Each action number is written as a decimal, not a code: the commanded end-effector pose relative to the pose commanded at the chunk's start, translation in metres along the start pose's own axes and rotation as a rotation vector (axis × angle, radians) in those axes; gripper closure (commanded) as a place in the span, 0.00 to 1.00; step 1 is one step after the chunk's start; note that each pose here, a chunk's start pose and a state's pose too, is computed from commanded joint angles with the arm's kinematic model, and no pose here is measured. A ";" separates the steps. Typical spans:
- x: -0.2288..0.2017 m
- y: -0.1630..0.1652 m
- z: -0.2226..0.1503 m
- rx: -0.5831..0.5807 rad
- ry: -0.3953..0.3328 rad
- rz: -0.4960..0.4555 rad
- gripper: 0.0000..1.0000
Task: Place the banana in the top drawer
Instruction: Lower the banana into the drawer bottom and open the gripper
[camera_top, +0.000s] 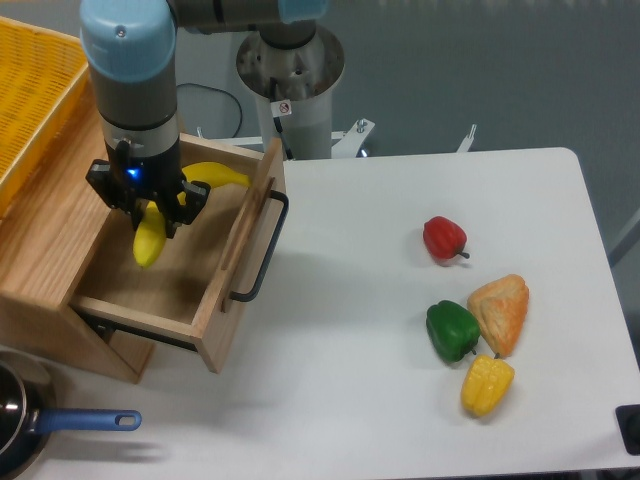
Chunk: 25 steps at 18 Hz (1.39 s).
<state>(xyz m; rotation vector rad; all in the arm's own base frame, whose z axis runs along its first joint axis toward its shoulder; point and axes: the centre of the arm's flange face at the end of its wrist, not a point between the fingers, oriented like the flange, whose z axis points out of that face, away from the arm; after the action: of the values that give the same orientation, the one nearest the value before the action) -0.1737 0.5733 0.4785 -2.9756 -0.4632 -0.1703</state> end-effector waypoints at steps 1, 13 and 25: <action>0.000 0.000 0.000 0.000 0.000 0.000 0.65; -0.003 -0.005 0.008 -0.012 0.001 -0.003 0.63; -0.011 -0.014 0.016 -0.005 -0.051 0.022 0.63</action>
<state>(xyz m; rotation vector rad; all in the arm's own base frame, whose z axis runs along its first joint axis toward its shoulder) -0.1867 0.5851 0.4631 -2.9945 -0.4356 -0.0937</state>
